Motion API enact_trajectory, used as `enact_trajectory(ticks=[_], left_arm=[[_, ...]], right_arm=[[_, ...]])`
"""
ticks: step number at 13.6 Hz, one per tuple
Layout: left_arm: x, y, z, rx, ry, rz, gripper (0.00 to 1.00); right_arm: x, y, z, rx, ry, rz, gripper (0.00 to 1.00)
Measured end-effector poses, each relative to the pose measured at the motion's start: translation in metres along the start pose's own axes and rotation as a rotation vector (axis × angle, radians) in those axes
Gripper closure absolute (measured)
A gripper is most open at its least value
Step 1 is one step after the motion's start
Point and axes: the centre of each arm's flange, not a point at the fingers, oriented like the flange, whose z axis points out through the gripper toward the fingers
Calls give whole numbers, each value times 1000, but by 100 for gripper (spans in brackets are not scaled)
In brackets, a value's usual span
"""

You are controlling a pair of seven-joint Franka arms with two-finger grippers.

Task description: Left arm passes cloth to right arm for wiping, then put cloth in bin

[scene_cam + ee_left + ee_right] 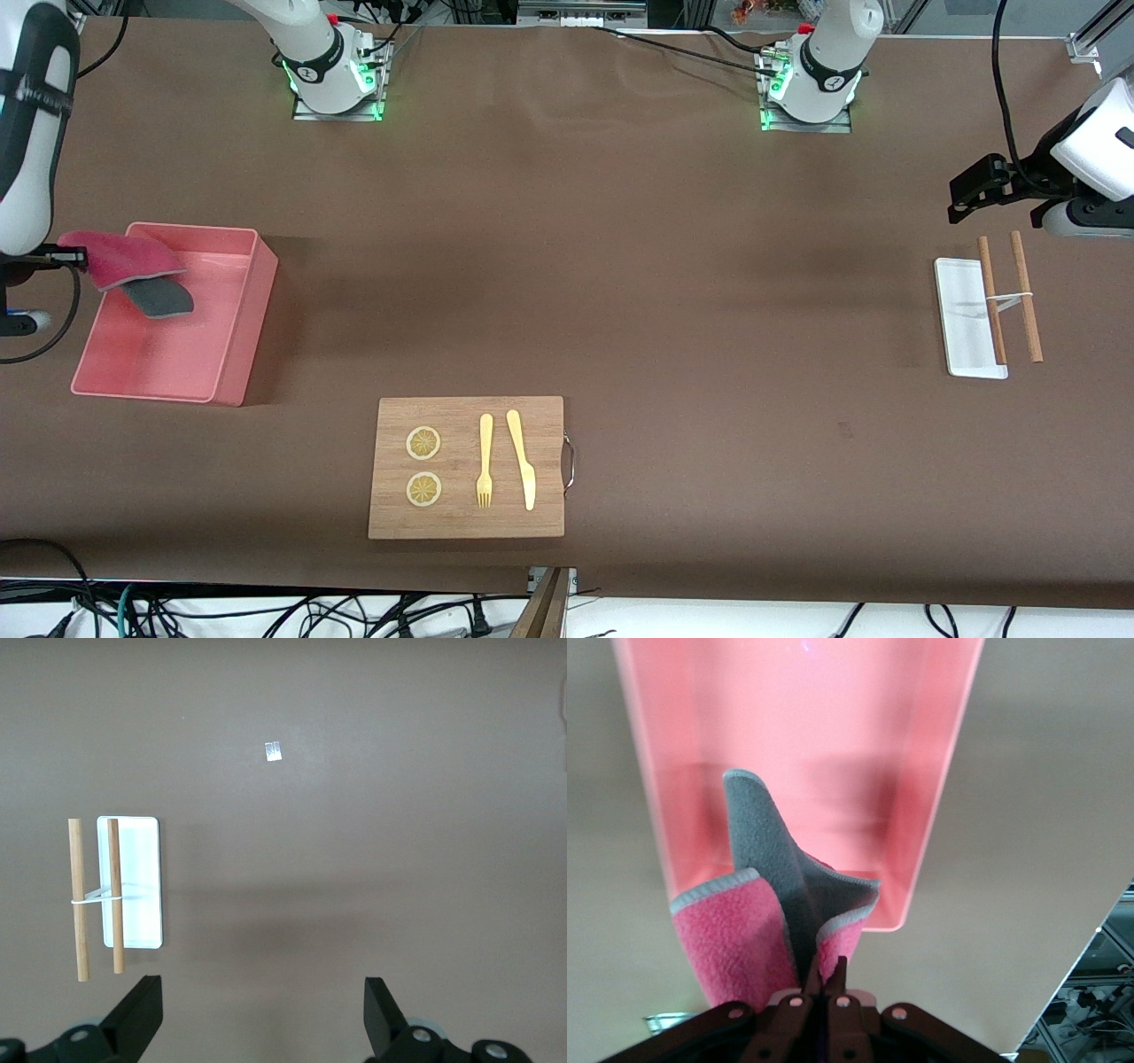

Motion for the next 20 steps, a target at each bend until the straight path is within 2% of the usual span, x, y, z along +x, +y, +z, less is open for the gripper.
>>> enact_trajectory(ticks=[4, 6, 10, 12, 18, 20], left_arm=[[-1, -5, -1, 0, -8, -9, 0], [-1, -5, -1, 0, -8, -9, 0], [-2, -1, -2, 0, -8, -2, 0], [-2, 0, -2, 0, -9, -1, 0], [-4, 3, -2, 1, -25, 6, 0], [-5, 4, -3, 1, -23, 8, 0]], right_arm=[[38, 4, 58, -38, -23, -4, 98], [53, -4, 81, -20, -26, -8, 98], [71, -7, 111, -23, -1, -8, 98], [74, -9, 118, -18, 6, -11, 83], [75, -11, 113, -2, 27, -9, 19], [76, -12, 108, 8, 43, -8, 0]])
